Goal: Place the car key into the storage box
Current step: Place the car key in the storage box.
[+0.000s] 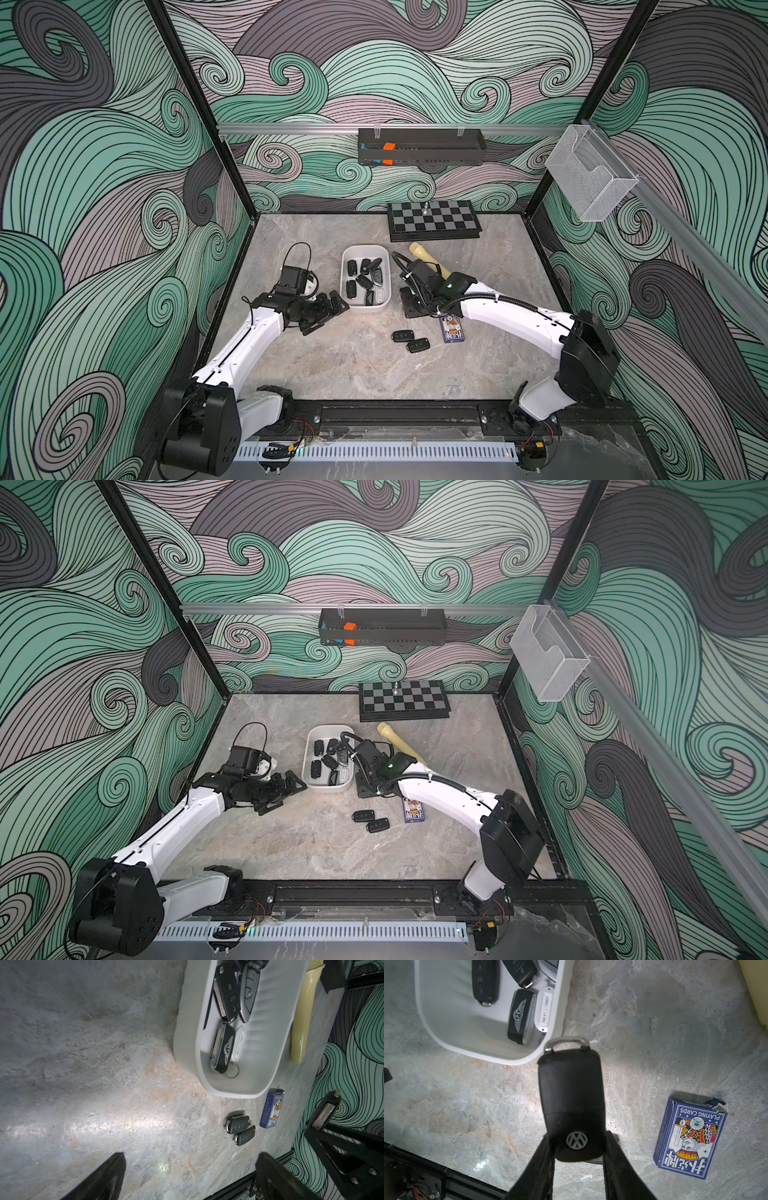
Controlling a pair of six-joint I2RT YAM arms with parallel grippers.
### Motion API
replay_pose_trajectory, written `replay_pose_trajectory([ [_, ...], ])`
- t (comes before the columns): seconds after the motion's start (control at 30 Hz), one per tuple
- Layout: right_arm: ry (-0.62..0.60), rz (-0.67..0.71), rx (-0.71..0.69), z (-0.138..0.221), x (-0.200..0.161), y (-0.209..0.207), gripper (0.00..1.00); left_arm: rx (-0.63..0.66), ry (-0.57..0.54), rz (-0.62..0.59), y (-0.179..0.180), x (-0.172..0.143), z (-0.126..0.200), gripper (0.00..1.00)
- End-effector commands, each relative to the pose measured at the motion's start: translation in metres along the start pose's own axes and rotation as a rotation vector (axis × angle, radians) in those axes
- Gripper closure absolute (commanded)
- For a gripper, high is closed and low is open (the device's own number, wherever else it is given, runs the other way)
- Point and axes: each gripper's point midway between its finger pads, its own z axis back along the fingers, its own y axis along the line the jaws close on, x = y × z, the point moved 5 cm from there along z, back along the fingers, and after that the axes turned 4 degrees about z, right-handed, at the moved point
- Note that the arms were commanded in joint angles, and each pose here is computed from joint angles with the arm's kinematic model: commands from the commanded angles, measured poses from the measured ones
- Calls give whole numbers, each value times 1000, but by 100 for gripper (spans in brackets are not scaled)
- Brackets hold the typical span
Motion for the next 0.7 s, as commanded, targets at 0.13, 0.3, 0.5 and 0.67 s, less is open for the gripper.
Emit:
replay_pose_trajectory([
  [0.13,-29,-11,67,2,33,26,74,-33,-45,-8,-9,15,12,1],
  [0.3,-21,8,97,-12,51,49,74,-22,-51,6,-2,15,16,1],
  [0.5,1,10,100,-42,67,70,74,-14,-71,14,5,15,23,1],
  [0.67,33,-30,67,-71,72,76,74,-5,-75,15,11,14,26,1],
])
